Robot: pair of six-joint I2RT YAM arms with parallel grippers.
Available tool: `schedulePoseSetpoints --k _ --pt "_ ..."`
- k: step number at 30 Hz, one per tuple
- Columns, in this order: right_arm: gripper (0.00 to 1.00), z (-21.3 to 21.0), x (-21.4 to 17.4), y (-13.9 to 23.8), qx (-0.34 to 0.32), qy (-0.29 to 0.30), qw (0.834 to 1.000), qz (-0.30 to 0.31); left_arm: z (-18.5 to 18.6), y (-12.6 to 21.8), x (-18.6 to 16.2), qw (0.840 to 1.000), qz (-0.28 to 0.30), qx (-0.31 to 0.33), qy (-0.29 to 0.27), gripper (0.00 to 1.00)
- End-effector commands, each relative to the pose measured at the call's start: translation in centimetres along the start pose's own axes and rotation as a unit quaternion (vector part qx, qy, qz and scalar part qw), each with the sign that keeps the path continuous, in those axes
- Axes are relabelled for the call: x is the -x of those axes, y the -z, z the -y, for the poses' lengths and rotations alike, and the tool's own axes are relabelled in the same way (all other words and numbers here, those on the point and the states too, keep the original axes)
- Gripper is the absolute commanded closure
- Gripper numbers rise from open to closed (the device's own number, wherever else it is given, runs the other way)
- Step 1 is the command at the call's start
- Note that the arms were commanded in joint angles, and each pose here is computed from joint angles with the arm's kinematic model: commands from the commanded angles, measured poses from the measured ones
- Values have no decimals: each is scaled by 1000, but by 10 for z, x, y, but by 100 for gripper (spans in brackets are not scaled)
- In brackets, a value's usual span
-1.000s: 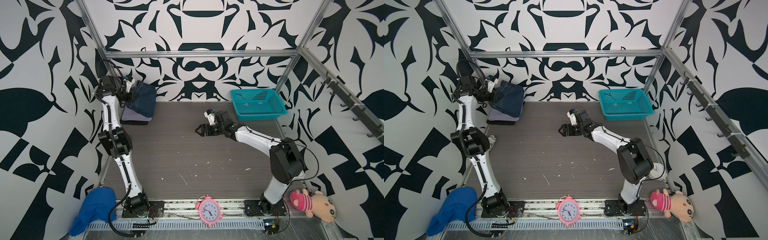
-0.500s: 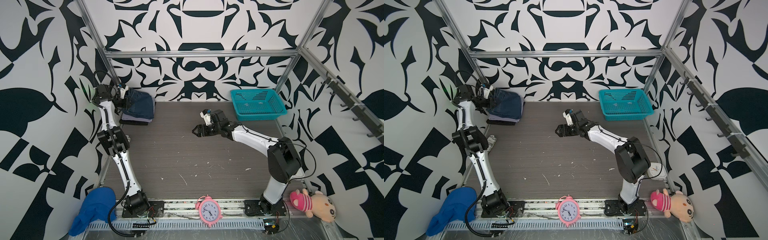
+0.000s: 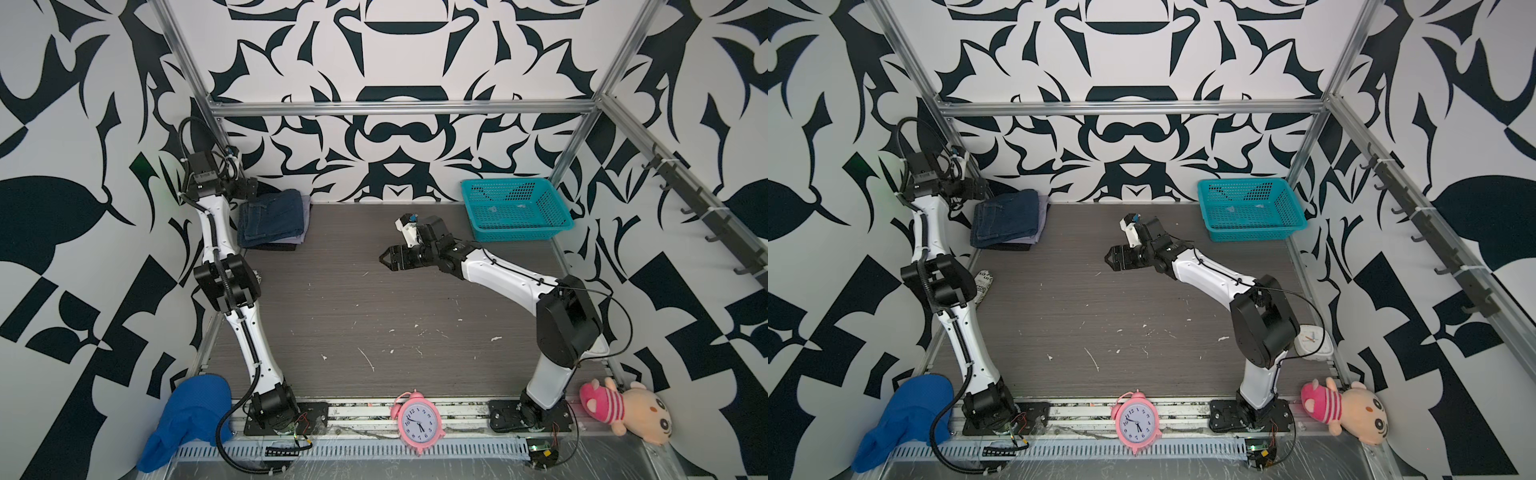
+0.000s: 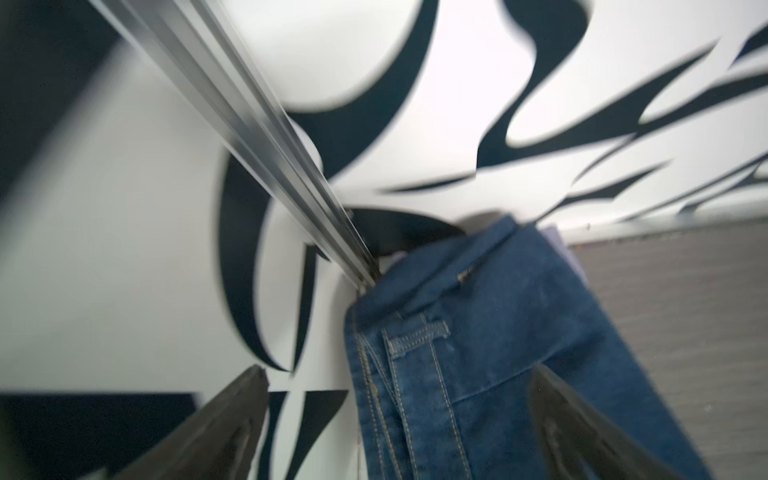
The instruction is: Fold and stack the skirts
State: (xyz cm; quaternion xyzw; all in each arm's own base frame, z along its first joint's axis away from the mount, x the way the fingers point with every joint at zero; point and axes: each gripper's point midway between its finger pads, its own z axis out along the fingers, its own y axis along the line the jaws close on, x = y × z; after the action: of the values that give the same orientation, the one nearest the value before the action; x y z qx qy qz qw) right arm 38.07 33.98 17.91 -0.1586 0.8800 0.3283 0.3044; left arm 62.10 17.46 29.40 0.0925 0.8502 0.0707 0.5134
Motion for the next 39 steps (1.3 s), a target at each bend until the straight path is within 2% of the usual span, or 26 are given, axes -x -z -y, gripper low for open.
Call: schedulePoseSetpoints --k 1,4,6,10,13,16,21,23,28,31,33,36,37,39 --pt "13 3 39 41 -60 61 992 92 23 83 89 994 104 5 20 1" --pt "5 31 51 69 -158 107 972 138 66 118 99 986 150 -29 61 1" --pt "0 50 60 95 -222 125 951 177 94 141 94 977 192 -27 85 1" --pt "1 82 57 142 -284 133 920 236 153 177 59 964 239 -8 113 1" --pt "0 113 43 173 -311 111 904 271 199 185 11 969 218 -9 115 1" --pt "1 149 15 199 -363 86 880 296 222 188 -44 971 202 32 126 1" --pt "1 193 -38 235 -460 75 831 305 221 181 -145 977 102 116 150 1" --pt "1 205 -53 244 -489 73 818 295 213 182 -176 975 74 151 144 1" --pt "1 239 -80 248 -520 67 805 276 206 171 -223 977 17 183 111 1" --pt "1 253 -85 236 -503 54 817 276 199 155 -244 974 5 202 97 1" --pt "1 257 -82 226 -486 57 820 298 198 149 -242 977 1 195 90 1" --pt "1 269 -79 205 -462 70 833 295 194 145 -231 979 54 166 110 0" --pt "0 272 -78 200 -458 69 834 299 192 145 -229 977 78 148 130 1" --pt "1 286 -83 188 -448 59 847 281 191 144 -232 974 102 94 178 1"
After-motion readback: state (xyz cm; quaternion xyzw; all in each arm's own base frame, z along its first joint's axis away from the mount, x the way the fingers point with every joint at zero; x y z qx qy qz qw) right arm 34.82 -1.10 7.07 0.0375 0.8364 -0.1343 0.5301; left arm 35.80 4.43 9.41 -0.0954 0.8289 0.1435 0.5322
